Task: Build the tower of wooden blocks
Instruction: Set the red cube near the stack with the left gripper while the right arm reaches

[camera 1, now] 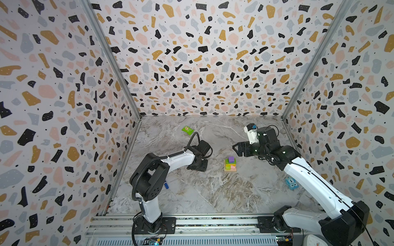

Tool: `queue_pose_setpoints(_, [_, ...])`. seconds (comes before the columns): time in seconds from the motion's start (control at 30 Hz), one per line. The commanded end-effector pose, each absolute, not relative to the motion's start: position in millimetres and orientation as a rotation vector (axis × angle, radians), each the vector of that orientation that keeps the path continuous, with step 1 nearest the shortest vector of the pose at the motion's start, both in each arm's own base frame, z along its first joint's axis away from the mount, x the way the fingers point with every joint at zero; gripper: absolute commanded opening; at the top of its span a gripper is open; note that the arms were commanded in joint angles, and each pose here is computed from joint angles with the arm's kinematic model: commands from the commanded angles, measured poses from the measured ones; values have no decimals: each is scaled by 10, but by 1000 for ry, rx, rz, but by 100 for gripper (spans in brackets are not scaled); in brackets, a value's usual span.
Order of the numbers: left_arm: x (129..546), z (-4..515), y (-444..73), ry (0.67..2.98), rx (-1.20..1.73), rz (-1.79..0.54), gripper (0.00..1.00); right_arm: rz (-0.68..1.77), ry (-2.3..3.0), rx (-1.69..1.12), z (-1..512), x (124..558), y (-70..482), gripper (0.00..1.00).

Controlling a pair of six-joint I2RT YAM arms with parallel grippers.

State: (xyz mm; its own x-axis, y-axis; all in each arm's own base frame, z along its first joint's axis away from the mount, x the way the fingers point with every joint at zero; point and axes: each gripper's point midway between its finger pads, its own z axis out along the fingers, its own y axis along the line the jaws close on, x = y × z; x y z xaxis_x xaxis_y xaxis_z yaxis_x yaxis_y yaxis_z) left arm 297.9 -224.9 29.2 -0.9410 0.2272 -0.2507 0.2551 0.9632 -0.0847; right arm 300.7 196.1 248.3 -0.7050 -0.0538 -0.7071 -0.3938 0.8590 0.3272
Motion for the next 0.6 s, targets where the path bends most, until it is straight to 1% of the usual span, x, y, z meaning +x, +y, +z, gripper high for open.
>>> queue_pose_setpoints(0.0, [3007,358,-2251,2854,363,-160,64,571,2335,-239,2507,2933,1862,87])
queue_pose_setpoints(0.1, [3033,441,-2262,2836,369,-172,71,554,2339,-233,2554,2912,1881,87])
queue_pose_setpoints(0.17, [3058,505,-2281,2828,374,-199,75,547,2337,-244,2592,2902,1921,87])
queue_pose_setpoints(0.33, [3181,711,-2208,2807,373,-253,76,538,2369,-273,2595,2854,2147,86])
queue_pose_setpoints(0.57, [3456,1041,-1776,2736,271,-291,80,485,2445,-364,2429,2749,2569,86])
